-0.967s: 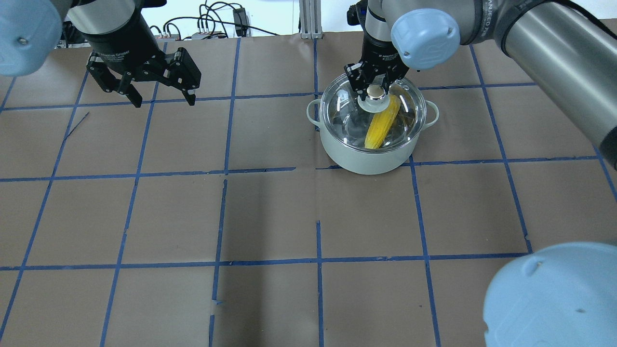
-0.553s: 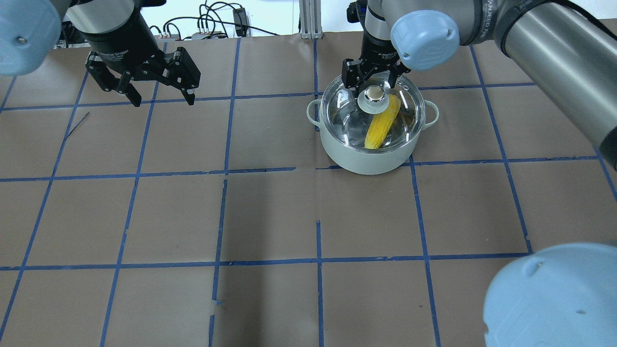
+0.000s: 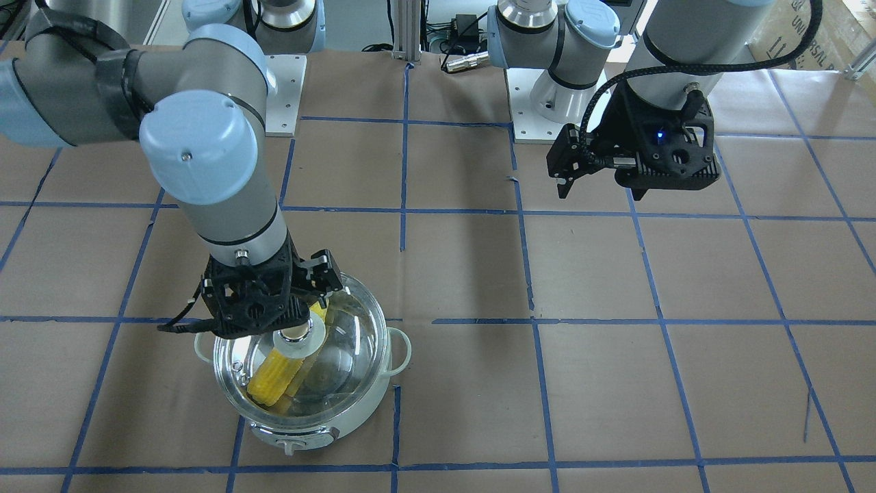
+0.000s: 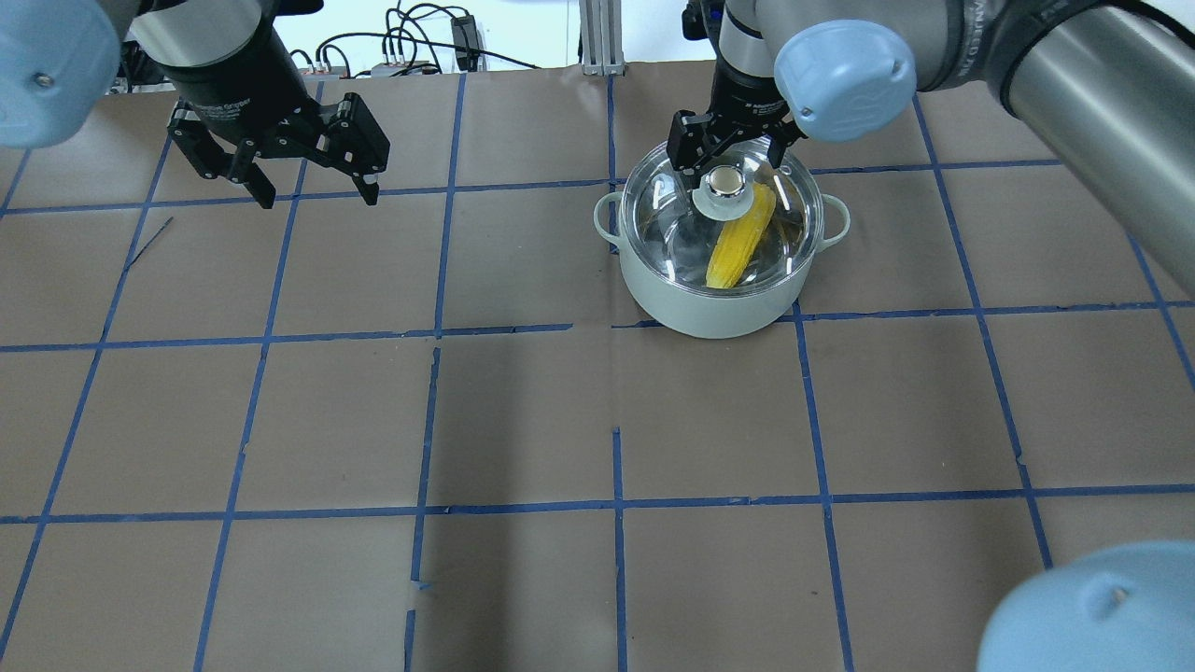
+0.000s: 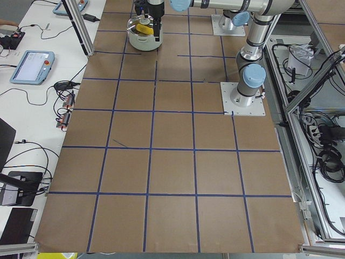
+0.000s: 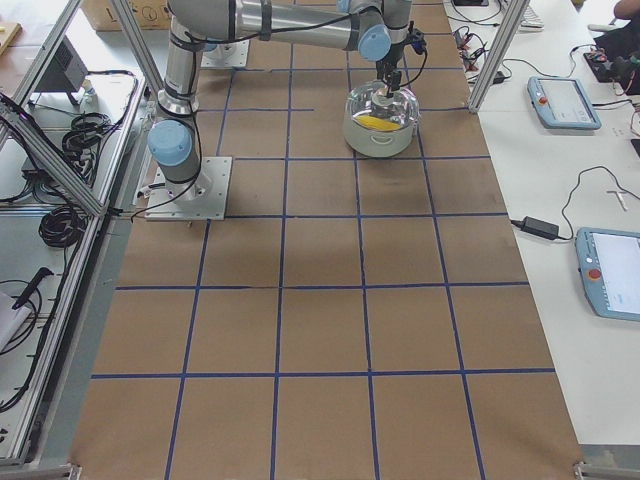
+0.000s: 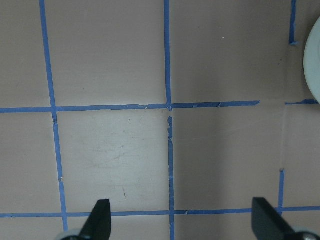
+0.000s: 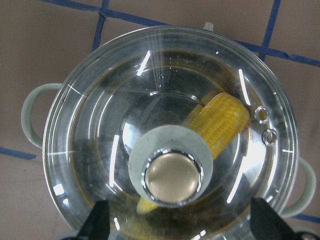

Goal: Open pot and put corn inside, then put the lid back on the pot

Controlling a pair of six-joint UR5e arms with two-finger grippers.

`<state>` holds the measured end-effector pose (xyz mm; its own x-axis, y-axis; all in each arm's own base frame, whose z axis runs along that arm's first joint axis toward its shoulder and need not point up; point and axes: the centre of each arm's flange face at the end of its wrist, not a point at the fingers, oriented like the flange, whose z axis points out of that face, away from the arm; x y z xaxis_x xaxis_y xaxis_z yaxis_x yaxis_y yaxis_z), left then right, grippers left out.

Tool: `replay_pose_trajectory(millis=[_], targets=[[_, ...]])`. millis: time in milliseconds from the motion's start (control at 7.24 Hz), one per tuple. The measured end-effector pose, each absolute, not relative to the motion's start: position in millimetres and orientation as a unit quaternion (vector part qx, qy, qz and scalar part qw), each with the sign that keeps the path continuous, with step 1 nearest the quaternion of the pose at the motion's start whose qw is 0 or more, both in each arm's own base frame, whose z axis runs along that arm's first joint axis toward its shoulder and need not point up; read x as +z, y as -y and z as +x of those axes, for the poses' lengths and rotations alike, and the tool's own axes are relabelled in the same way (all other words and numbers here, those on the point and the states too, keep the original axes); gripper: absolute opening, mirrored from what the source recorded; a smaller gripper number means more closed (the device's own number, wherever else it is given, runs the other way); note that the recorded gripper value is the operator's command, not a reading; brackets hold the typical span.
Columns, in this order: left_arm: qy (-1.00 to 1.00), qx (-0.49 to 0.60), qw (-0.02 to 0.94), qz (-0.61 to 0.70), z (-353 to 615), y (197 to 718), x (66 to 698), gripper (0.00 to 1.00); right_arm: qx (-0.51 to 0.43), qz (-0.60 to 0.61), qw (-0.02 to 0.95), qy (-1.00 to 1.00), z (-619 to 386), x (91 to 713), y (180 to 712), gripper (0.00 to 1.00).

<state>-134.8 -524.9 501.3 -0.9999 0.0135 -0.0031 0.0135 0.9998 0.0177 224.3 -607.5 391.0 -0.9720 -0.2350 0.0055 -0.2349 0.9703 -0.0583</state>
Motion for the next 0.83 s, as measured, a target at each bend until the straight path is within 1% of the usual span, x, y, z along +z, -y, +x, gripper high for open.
replay_pose_trajectory(millis=[553, 829], targets=[[-1.000, 0.009, 0.002, 0.007, -134.8, 524.8, 501.0, 1.00, -0.055, -0.072, -0.003, -0.996, 154.8, 460.1, 534.8, 0.99], [-1.000, 0.009, 0.001, 0.007, -134.9, 524.8, 501.1, 1.00, -0.055, -0.062, -0.003, -0.997, 144.5, 487.5, 509.0, 0.99]])
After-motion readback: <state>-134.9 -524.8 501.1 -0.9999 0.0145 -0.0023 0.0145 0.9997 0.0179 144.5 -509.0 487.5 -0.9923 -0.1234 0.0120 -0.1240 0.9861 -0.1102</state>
